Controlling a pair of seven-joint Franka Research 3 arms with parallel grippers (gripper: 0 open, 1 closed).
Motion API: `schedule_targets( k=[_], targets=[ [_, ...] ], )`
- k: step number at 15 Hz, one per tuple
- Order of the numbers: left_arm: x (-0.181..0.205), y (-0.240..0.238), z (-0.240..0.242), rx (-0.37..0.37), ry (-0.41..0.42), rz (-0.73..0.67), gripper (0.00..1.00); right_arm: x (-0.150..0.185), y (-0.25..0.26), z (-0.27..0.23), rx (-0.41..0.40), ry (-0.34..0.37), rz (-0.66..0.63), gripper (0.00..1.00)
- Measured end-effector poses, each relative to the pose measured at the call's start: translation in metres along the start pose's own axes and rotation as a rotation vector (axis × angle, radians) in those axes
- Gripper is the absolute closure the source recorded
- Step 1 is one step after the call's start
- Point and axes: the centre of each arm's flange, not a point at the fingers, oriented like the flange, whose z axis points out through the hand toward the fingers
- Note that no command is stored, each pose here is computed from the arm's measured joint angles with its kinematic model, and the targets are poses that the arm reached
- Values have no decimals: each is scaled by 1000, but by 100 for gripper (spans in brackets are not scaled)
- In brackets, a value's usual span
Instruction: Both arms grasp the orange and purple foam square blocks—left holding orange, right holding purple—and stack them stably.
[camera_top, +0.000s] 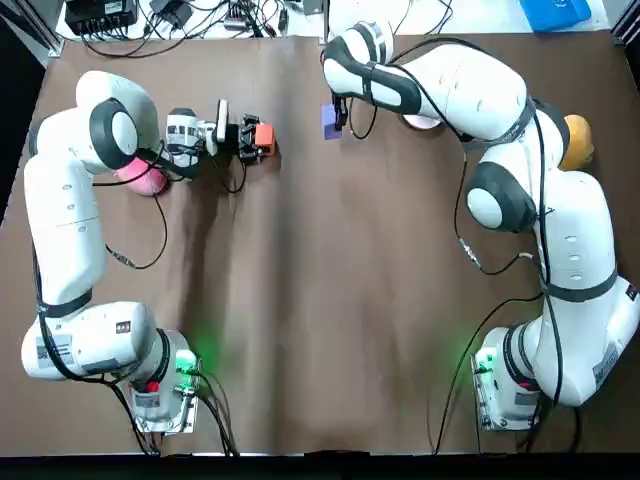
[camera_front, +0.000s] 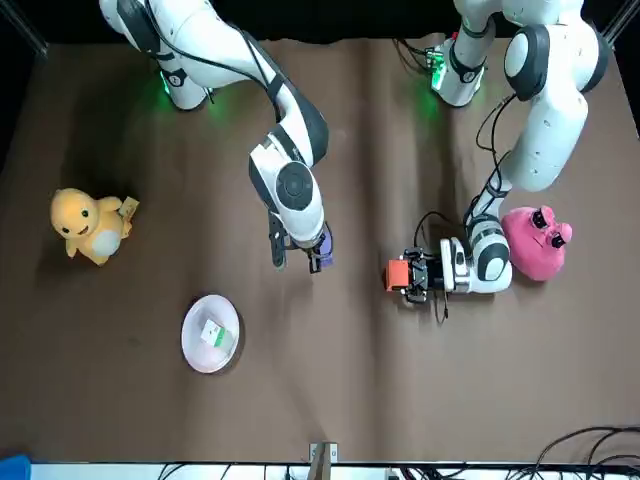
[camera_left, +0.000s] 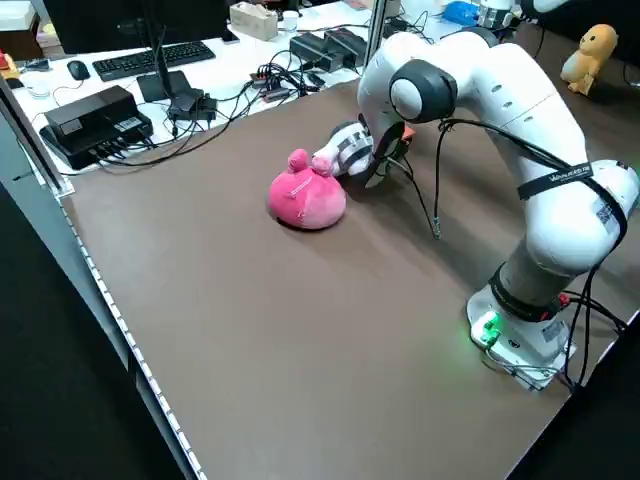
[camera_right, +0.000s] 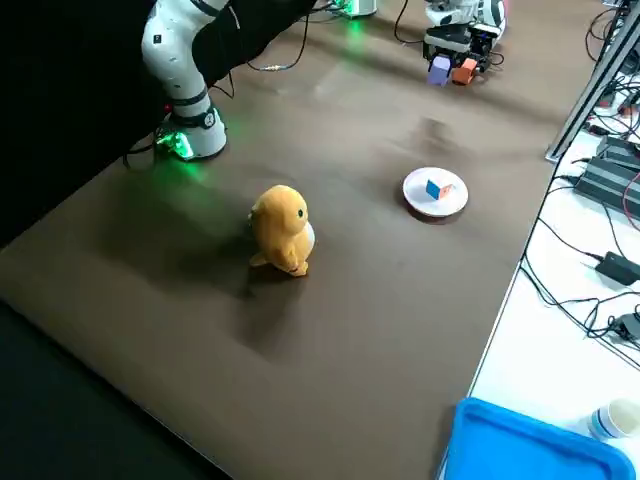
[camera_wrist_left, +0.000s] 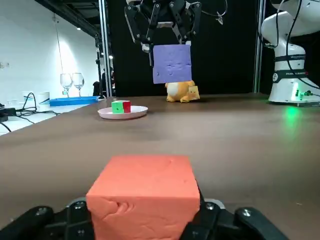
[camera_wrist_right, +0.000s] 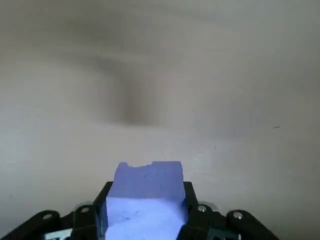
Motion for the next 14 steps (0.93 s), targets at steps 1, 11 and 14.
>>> schedule_targets(
  k=[1,11,14],
  targets=[
    [2,-2,1,-1,0,6,36,0,0,0,0,0,-1,42],
    [28,7,138,-136,33,61,36,-2,0,-2,5,-3,-44,42],
    [23,17,182,-109,8,47,36,-5,2,-2,7,-4,-114,42]
  ],
)
